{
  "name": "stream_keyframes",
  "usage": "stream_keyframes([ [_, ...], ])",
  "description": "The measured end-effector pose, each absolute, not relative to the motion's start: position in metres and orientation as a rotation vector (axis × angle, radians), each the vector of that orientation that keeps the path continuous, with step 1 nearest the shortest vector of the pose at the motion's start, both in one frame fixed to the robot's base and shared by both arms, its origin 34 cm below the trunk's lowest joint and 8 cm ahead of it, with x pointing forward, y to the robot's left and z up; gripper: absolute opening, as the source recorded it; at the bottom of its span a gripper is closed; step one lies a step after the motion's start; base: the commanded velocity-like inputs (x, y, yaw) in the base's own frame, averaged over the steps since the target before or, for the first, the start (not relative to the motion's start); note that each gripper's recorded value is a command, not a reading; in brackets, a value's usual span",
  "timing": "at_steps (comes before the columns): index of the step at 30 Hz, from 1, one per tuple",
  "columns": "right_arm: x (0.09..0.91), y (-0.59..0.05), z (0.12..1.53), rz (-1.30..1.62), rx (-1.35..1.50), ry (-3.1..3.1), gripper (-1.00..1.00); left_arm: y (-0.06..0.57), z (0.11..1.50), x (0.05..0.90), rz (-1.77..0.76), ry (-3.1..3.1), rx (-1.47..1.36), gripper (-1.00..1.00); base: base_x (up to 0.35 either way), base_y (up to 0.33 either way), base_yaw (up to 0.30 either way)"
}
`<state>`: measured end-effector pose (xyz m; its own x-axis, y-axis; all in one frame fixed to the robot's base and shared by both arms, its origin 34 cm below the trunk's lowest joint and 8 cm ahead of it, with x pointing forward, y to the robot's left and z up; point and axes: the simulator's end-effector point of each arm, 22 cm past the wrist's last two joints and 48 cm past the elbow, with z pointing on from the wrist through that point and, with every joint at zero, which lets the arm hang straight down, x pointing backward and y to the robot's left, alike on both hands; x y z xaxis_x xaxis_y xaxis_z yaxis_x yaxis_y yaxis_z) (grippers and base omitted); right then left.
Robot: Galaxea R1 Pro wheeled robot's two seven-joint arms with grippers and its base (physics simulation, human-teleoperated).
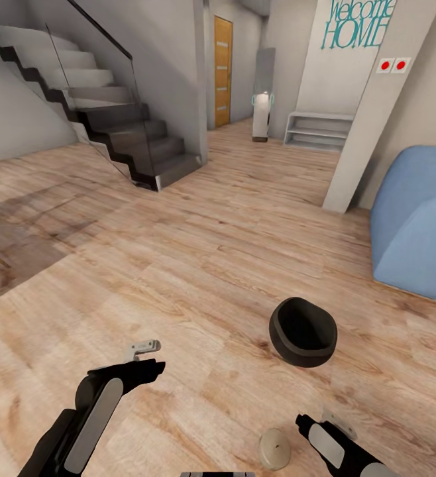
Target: Place each of the two pumpkins and all three candles from the living room inside a cabinet in the living room (use any cabinet), then make sure every cabinet is closed, and position the cauldron so it is next to a table in the living room.
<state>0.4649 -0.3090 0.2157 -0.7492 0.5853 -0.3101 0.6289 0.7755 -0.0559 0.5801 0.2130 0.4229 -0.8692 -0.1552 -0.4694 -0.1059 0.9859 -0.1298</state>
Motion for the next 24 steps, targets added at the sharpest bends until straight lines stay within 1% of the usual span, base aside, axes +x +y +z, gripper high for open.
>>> stream_keyframes([
  [11, 0.463, -0.308, 0.192, -0.227, 0.896, 2.691, 1.0, 0.217, 0.403, 0.572, -0.147, 2.649, -0.19, 1.0, 0.0, 0.0, 0.0],
  [16, 0.474, -0.294, 0.182, -0.128, 0.809, 2.684, 1.0, 0.227, 0.393, 0.564, -0.292, 2.68, -0.331, 1.0, 0.0, 0.0, 0.0],
  [24, 0.477, -0.282, 0.166, -0.069, 0.737, 2.687, 1.0, 0.233, 0.378, 0.558, -0.394, 2.686, -0.387, 1.0, 0.0, 0.0, 0.0],
])
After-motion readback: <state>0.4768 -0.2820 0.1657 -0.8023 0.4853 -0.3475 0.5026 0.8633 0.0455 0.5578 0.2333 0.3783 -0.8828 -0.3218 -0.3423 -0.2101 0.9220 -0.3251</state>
